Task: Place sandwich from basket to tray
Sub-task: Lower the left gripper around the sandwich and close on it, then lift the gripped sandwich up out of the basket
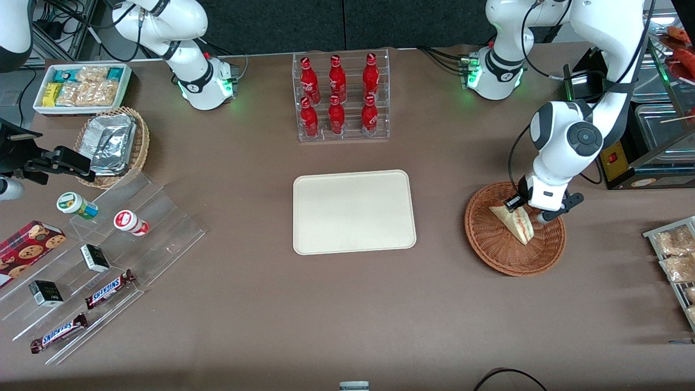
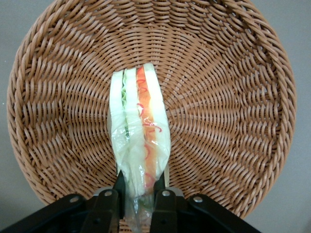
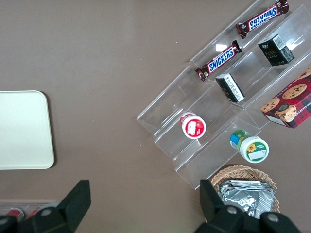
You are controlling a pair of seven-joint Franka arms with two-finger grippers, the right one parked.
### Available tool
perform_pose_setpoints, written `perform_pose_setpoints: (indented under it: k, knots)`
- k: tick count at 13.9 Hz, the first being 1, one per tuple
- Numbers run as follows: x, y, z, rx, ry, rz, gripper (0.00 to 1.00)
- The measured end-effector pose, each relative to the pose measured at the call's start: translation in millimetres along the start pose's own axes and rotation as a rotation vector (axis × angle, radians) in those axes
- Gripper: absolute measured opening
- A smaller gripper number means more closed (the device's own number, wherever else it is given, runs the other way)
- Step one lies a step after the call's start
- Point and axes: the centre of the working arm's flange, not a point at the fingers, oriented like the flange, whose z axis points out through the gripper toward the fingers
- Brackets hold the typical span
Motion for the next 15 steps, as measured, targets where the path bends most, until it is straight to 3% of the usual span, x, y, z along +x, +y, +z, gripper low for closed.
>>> perform_pose_setpoints:
  k: [4, 6, 11, 15]
  knots:
    - [3.9, 2.8, -6.7, -0.007, 0.014, 0.003, 0.14]
    - [6.9, 4.7, -15.2, -0.001, 0.009, 0.004, 0.14]
    - [18.5, 31.6, -98.8, 0.084, -0.093, 0.034, 0.14]
    - [-13.9, 90.6, -171.2, 0.113, -0.124, 0.148, 0.14]
